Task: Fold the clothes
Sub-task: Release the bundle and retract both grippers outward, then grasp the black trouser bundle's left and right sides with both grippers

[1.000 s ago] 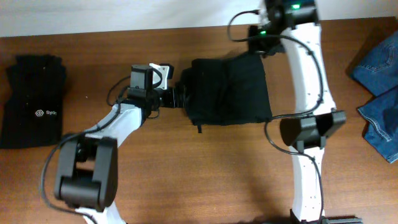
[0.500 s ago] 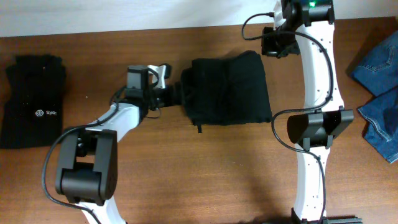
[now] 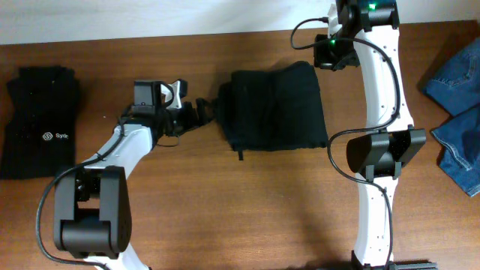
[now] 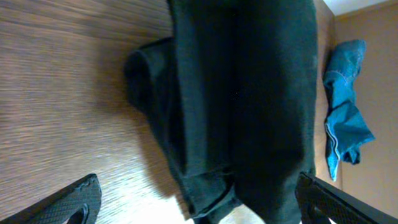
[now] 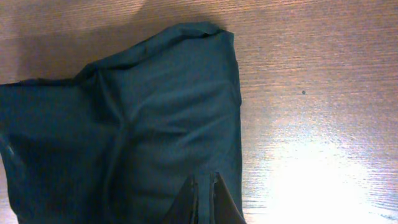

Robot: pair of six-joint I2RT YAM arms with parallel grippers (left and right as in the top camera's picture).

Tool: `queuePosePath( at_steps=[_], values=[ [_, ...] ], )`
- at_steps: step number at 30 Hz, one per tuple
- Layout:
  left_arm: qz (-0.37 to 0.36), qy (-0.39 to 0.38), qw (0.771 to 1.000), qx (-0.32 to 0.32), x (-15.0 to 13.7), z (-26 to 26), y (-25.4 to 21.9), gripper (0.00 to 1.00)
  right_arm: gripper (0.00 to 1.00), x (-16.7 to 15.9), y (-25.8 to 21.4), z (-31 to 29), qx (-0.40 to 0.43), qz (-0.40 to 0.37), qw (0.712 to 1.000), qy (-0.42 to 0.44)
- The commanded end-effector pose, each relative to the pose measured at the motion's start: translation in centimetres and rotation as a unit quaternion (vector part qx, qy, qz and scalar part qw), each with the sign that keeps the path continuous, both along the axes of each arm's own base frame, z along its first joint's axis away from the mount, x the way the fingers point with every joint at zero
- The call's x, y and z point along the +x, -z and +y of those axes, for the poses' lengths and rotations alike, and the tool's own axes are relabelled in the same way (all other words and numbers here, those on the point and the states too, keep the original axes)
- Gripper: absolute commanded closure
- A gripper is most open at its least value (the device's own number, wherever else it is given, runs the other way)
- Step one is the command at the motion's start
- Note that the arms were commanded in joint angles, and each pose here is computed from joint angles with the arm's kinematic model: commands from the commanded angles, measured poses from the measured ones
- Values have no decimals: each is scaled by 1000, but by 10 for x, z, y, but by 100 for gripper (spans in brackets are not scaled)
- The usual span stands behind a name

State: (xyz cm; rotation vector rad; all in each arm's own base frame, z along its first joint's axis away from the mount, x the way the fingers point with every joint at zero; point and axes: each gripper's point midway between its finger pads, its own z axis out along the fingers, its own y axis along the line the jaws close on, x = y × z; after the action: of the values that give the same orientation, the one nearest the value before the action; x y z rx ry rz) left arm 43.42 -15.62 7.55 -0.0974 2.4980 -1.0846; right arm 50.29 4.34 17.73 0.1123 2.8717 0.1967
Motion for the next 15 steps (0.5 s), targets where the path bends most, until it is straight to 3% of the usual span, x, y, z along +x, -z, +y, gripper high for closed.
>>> queuePosePath(
  at_steps=[1, 15],
  values=[
    [17, 3, 1000, -14, 1, -8, 11, 1, 96, 0, 3, -1, 2, 3, 1000, -6],
    [26, 21, 998, -49, 4, -42, 33, 1, 96, -2, 7, -11, 0, 11, 1000, -5]
  ],
)
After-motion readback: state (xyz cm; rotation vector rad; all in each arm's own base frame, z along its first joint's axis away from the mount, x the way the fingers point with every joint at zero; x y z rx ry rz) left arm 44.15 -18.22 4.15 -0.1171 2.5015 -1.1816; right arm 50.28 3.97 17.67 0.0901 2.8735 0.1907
